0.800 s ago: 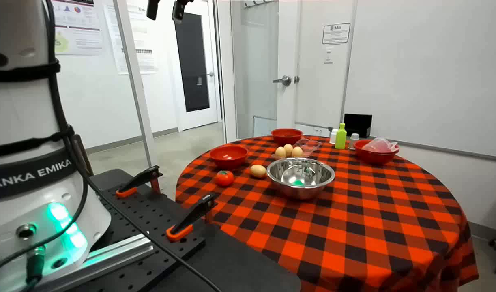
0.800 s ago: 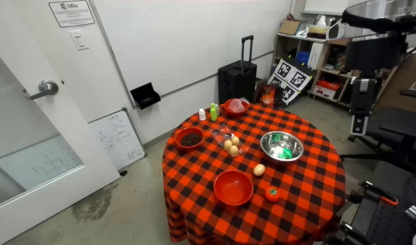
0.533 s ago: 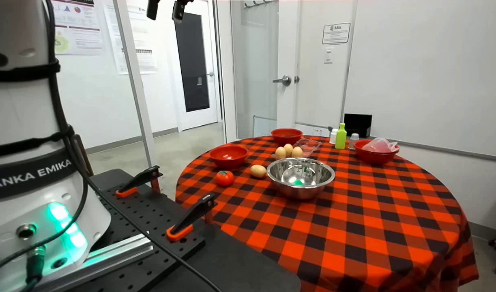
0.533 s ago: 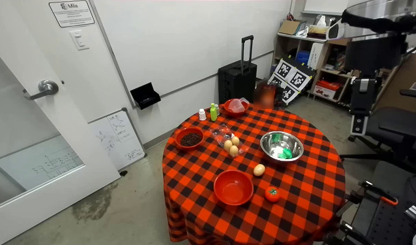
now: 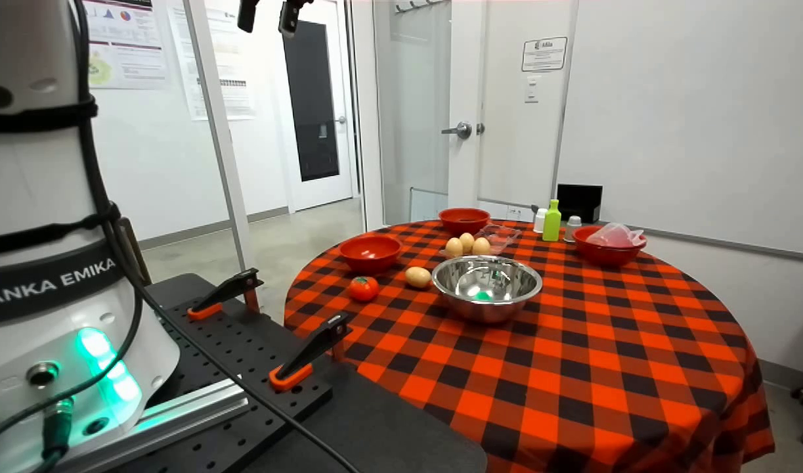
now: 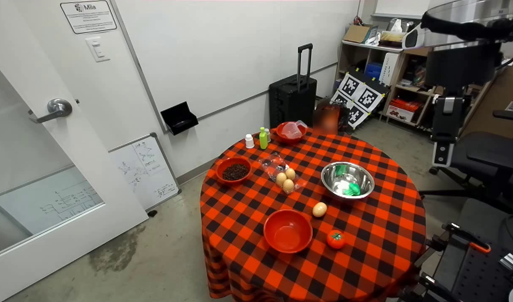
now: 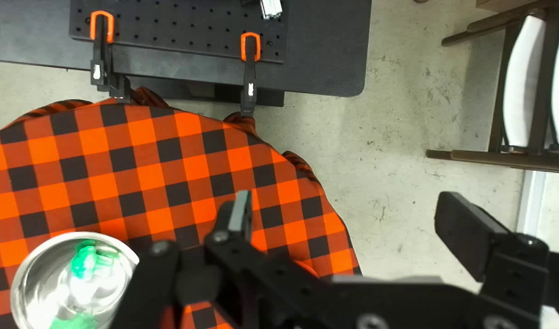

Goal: Remove the green object from the silver basin and place it on the table

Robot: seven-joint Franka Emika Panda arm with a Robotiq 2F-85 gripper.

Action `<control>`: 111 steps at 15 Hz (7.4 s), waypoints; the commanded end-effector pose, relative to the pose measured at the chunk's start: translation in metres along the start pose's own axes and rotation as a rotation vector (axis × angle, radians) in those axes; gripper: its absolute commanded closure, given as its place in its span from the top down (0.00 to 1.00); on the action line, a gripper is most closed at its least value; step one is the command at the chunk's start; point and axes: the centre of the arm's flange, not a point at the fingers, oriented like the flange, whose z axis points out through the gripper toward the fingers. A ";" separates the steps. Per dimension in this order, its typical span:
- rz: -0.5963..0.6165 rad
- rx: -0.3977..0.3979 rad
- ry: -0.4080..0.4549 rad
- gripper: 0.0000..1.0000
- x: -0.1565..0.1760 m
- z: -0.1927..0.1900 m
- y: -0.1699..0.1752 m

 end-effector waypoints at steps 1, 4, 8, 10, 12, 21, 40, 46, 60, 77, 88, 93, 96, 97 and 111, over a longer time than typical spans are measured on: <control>0.026 0.005 0.029 1.00 0.007 -0.004 0.009; 0.098 0.029 0.076 1.00 0.028 -0.008 0.044; 0.248 0.079 0.165 1.00 0.068 0.000 0.109; 0.326 0.077 0.217 1.00 0.091 0.012 0.141; 0.407 0.066 0.266 1.00 0.114 0.029 0.168; 0.642 -0.113 0.355 1.00 0.185 0.124 0.215; 0.958 -0.021 0.198 1.00 0.209 0.241 0.252; 0.988 -0.015 0.203 1.00 0.217 0.254 0.261; 1.030 -0.045 0.270 1.00 0.243 0.274 0.306; 1.044 -0.039 0.201 1.00 0.262 0.331 0.312; 1.054 -0.031 0.201 0.22 0.266 0.331 0.315; 1.058 -0.012 0.212 0.22 0.256 0.316 0.314; 1.056 0.007 0.247 0.22 0.241 0.291 0.310; 1.052 0.013 0.261 0.22 0.235 0.281 0.307; 0.624 0.105 -0.044 0.22 0.185 0.256 0.190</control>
